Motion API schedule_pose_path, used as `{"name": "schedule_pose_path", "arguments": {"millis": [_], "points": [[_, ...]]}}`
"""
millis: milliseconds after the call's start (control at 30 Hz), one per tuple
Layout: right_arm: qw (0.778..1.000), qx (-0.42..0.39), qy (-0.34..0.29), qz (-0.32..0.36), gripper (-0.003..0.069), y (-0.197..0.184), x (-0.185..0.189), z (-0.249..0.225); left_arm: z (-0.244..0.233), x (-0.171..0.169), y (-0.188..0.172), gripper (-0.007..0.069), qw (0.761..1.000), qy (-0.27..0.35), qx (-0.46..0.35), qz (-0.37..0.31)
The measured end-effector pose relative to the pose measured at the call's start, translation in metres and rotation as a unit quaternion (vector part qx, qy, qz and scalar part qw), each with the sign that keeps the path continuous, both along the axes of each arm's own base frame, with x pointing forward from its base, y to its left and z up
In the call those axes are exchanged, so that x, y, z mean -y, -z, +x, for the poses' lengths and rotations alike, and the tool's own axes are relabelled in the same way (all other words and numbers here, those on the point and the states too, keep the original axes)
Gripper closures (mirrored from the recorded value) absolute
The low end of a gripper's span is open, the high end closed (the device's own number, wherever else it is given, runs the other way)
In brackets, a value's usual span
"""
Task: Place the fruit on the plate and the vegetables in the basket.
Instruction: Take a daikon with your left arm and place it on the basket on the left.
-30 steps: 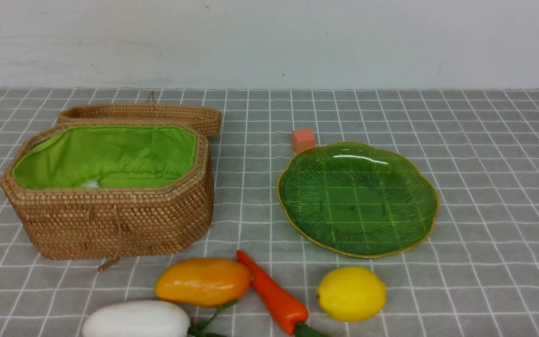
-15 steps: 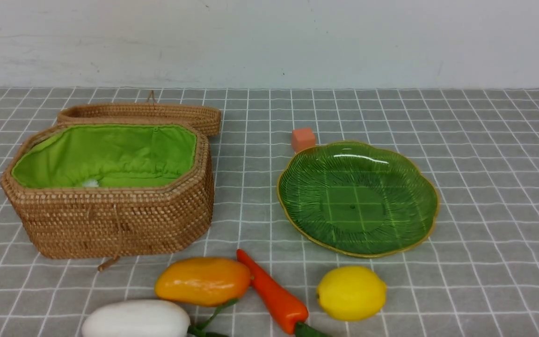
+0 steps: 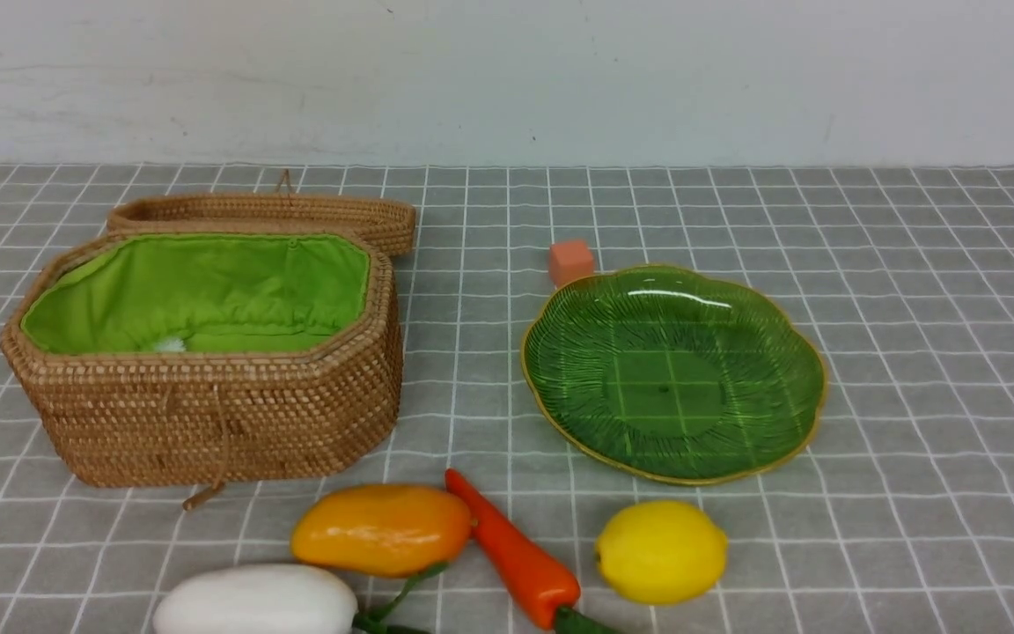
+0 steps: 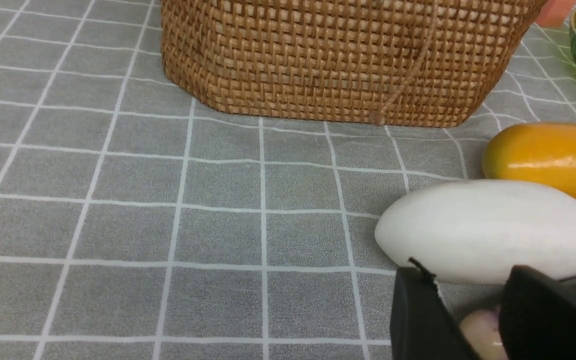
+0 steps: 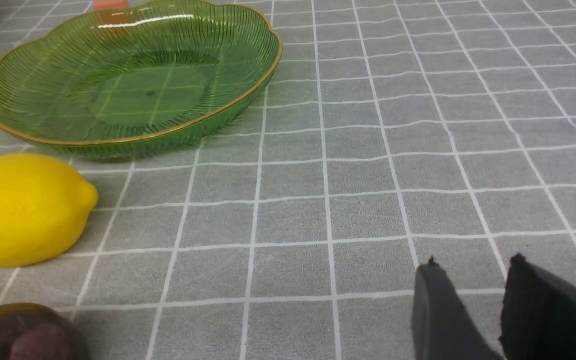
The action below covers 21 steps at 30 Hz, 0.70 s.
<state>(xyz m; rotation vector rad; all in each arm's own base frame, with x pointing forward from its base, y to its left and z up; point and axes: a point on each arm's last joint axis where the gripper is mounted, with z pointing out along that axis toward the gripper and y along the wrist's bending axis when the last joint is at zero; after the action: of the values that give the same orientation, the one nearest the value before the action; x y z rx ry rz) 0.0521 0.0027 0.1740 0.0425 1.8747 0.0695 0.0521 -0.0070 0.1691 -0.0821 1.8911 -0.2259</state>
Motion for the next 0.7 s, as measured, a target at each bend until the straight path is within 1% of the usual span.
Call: {"name": "schedule_pose_path", "arguments": {"millis": [333, 400, 500, 600, 700], "points": [[1.0, 0.0, 0.0, 0.0, 0.0453, 0.0, 0.0, 0.0, 0.0, 0.0, -0.001, 0.0386, 1.0, -0.001, 0.008, 0.004], [1.0, 0.0, 0.0, 0.0, 0.0453, 0.0, 0.0, 0.0, 0.001, 0.0, -0.004, 0.0386, 1.0, -0.003, 0.02, -0.014], [1.0, 0.0, 0.0, 0.0, 0.0453, 0.0, 0.0, 0.0, 0.003, 0.001, -0.014, 0.0386, 0.994, -0.012, 0.07, -0.084], [1.0, 0.0, 0.0, 0.0, 0.0453, 0.0, 0.0, 0.0, 0.004, 0.001, -0.026, 0.0386, 0.98, -0.023, 0.126, -0.15], [1.0, 0.0, 0.0, 0.0, 0.0453, 0.0, 0.0, 0.0, 0.004, -0.002, -0.037, 0.0386, 0.966, -0.031, 0.182, -0.18]]}}
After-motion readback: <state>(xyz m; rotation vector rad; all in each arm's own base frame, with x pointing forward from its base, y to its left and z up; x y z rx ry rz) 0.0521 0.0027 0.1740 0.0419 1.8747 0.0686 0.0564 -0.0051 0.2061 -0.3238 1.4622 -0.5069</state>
